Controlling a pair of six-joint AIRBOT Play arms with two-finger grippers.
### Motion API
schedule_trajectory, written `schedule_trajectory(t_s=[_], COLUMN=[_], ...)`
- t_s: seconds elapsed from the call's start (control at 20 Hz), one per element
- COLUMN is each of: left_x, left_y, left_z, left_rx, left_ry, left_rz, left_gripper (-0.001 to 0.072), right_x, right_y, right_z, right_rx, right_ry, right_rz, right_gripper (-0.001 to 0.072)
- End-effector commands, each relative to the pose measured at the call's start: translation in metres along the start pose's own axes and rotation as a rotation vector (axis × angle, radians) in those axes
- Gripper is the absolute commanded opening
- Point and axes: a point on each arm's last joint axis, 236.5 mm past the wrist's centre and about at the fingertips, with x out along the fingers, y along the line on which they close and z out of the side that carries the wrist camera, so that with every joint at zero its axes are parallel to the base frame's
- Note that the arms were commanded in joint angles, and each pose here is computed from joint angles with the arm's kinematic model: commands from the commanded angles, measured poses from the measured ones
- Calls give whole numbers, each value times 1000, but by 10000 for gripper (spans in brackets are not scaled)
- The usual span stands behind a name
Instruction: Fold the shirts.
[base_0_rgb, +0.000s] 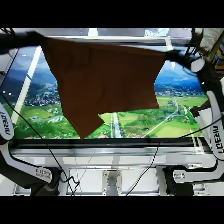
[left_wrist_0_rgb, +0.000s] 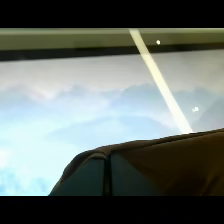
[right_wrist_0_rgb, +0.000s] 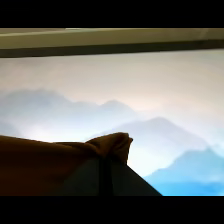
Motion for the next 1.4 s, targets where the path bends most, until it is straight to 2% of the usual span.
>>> schedule_trajectory(t_s=[0.0,0.3,0.45,0.7,0.85,0.95,1.15,1.35], left_x=[-61,-215,-292,-387,-394,-366,-280,-190], left_y=[-47,-178,-241,-290,-297,-280,-219,-149], left_z=[58,109,105,97,90,69,4,-48], left_rx=[76,253,327,395,368,273,79,-45], left_ry=[-103,-235,-287,-409,-402,-280,6,174], left_rz=[-17,-70,-85,19,11,-14,-30,-14], left_gripper=[8,7,6,6,6,6,8,9], right_x=[-73,-292,-393,-495,-503,-486,-408,-303], right_y=[-19,-57,-56,-55,-50,-45,-45,-22], right_z=[67,132,122,91,88,81,51,-2], right_rx=[-166,-256,-260,-292,-286,-281,-291,-273], right_ry=[-16,-65,-92,-99,-114,-64,128,340], right_rz=[-123,-428,-490,-564,-549,-506,-424,-226], right_gripper=[24,23,22,22,22,22,23,24])
